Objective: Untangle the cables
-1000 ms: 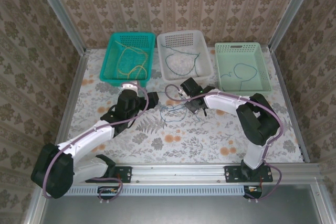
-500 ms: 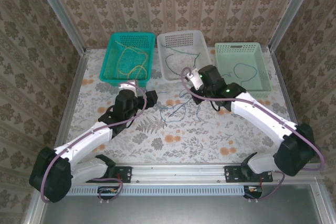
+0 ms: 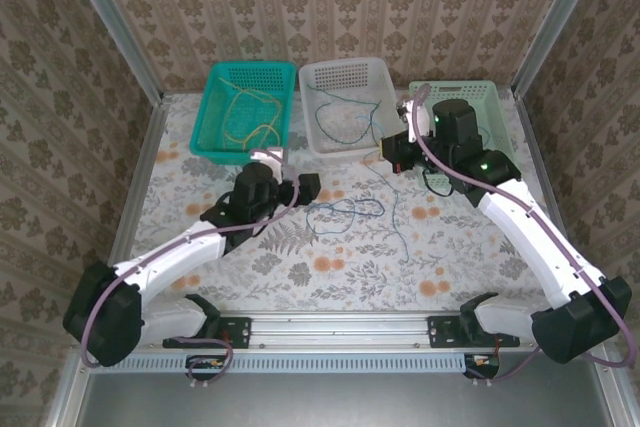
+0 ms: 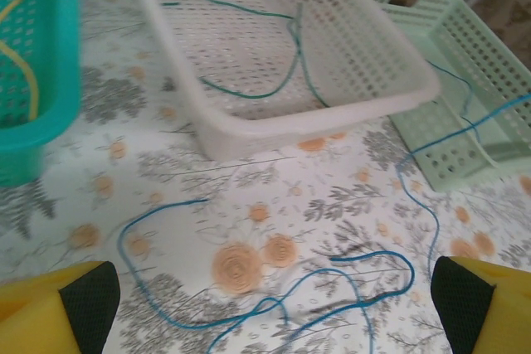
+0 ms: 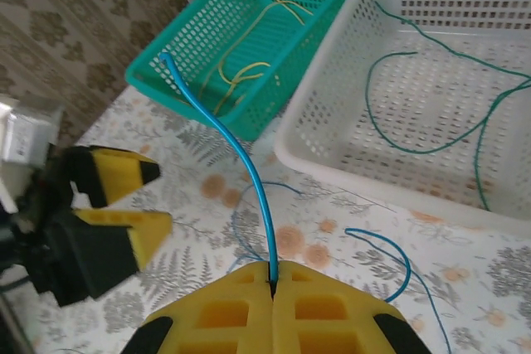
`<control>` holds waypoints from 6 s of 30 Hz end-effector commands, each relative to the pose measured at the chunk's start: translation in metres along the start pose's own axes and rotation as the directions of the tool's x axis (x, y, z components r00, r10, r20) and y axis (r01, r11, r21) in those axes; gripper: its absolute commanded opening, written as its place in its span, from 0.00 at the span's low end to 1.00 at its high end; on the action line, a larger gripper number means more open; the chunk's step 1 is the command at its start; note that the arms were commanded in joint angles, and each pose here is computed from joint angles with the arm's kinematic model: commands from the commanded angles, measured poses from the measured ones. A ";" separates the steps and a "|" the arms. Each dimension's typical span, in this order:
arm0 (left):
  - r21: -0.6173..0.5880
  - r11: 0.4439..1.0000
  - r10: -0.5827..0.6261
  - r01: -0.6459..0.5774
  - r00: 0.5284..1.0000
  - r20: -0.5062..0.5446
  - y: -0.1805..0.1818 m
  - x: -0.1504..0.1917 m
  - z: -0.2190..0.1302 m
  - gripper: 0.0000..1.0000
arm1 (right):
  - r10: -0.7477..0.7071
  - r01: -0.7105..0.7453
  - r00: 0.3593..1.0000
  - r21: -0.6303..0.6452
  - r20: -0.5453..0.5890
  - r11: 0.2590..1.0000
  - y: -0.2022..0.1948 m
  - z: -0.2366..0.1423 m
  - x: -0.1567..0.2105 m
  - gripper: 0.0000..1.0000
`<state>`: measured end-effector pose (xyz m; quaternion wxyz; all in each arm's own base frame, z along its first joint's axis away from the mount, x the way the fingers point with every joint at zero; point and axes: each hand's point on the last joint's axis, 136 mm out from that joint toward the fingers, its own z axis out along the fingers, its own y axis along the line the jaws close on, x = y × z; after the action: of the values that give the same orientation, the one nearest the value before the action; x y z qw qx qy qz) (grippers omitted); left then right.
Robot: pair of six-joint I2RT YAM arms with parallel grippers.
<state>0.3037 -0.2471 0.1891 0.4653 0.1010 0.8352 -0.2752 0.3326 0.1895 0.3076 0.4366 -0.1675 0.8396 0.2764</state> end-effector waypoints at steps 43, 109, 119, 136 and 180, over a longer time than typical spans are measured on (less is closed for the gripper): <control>0.258 0.942 0.202 -0.216 0.976 0.083 -0.081 -0.023 0.029 0.87 | -0.507 -0.052 0.646 0.696 0.570 0.716 -0.047 -0.227 -0.205 0.00; 0.173 0.965 0.193 -0.196 0.981 0.033 -0.047 -0.006 0.020 0.89 | 0.274 -0.062 0.951 0.782 -0.142 0.620 -0.318 0.049 0.018 0.11; 0.152 0.971 0.184 -0.184 0.983 0.018 -0.041 -0.004 0.019 0.92 | 0.500 -0.313 0.866 0.748 -0.028 0.585 -0.334 0.021 0.051 0.97; 0.045 0.997 0.066 -0.066 0.998 0.005 -0.005 -0.001 0.014 0.94 | 0.202 -0.101 0.970 0.525 -0.139 0.845 -0.145 0.022 0.068 0.88; -0.070 0.996 -0.063 0.062 0.998 -0.004 0.035 0.013 0.000 0.98 | 0.330 -0.171 0.759 0.318 -0.562 0.933 -0.037 0.158 0.241 0.29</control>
<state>0.3121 -0.2255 0.1618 0.4527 0.0712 0.8500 -0.2598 0.3116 0.2450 0.0257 0.1163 -0.0847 0.9755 0.1666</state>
